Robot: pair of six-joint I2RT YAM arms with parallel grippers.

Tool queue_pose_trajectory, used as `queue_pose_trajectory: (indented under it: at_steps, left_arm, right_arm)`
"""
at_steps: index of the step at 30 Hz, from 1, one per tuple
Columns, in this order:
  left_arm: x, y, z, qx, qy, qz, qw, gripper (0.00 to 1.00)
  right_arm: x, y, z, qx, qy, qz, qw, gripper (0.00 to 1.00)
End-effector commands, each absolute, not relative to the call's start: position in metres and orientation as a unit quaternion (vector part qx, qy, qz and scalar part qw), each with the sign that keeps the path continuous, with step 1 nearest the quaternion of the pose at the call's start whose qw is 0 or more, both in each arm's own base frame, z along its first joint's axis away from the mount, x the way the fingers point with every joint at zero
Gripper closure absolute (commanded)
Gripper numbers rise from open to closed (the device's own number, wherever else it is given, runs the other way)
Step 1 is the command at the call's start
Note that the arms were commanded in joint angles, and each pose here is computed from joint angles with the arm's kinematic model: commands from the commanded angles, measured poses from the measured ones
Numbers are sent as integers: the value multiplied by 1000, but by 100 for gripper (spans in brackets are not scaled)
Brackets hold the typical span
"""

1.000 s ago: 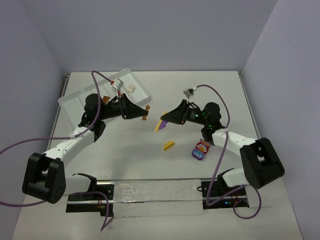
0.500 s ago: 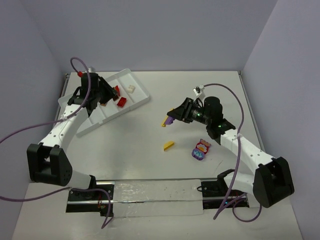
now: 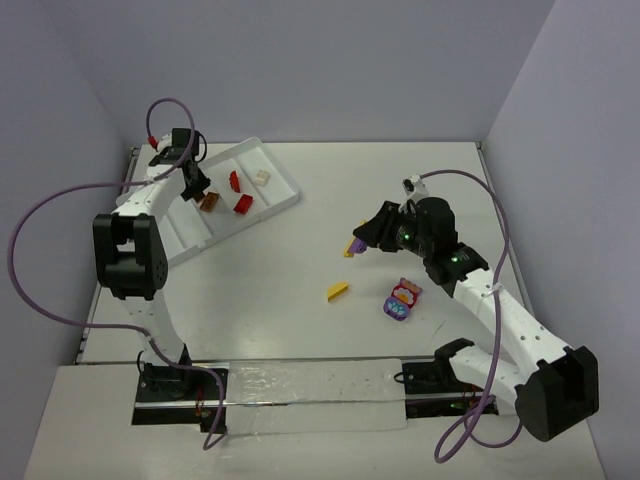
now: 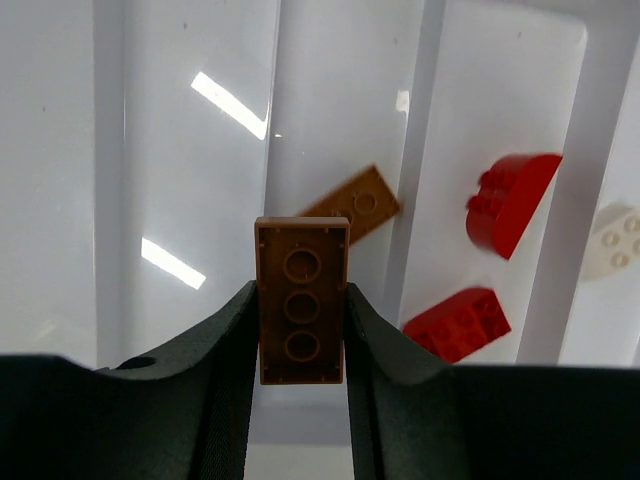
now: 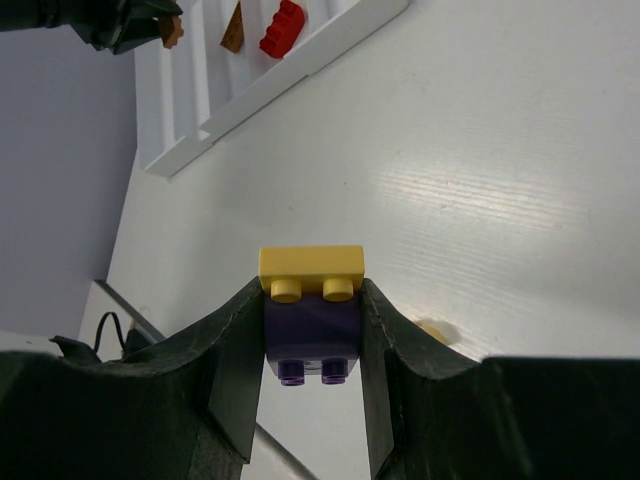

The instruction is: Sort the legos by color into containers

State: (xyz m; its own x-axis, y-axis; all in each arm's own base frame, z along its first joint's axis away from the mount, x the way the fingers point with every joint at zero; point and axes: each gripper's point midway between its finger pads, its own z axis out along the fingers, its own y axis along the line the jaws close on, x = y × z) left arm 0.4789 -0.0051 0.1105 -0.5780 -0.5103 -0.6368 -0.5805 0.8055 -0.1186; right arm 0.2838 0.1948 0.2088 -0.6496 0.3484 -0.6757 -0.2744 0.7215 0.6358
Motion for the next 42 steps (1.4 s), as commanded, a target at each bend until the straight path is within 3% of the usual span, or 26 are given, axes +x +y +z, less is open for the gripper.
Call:
queue_pose_trajectory:
  at_steps: [1, 3, 6, 7, 9, 12, 17, 20, 22, 27, 33, 42]
  left_arm:
    - [503, 3, 113, -295, 885, 68, 354, 100]
    - [508, 8, 106, -301, 885, 80, 347, 98]
    - [510, 14, 96, -300, 891, 99, 327, 88]
    - [511, 15, 96, -297, 892, 100, 326, 79]
    - [513, 14, 97, -291, 893, 98, 328, 52]
    - [514, 7, 111, -282, 894, 77, 340, 24]
    - [509, -23, 159, -252, 889, 8, 382, 3]
    - [494, -54, 211, -215, 876, -56, 429, 4]
    - [472, -91, 245, -170, 860, -130, 463, 10]
    - [401, -160, 244, -99, 847, -255, 455, 17]
    - [353, -175, 207, -102, 858, -291, 410, 18]
    - [296, -216, 205, -31, 809, -446, 381, 19]
  right_arm:
    - [290, 183, 234, 12, 817, 346, 461, 100]
    - [291, 184, 231, 8, 820, 342, 458, 100]
    - [291, 186, 226, -2, 826, 341, 450, 100]
    - [291, 186, 224, -3, 827, 340, 448, 100]
    - [292, 187, 222, -3, 828, 340, 446, 100]
    - [292, 188, 223, -1, 826, 345, 445, 100]
    - [290, 190, 220, -7, 829, 349, 437, 100]
    - [287, 192, 213, -8, 832, 352, 428, 100]
    - [286, 196, 207, -19, 835, 358, 417, 100]
    - [280, 223, 195, -58, 846, 364, 385, 100]
    - [286, 271, 176, -88, 869, 342, 347, 100]
    - [271, 309, 191, -111, 820, 475, 301, 100]
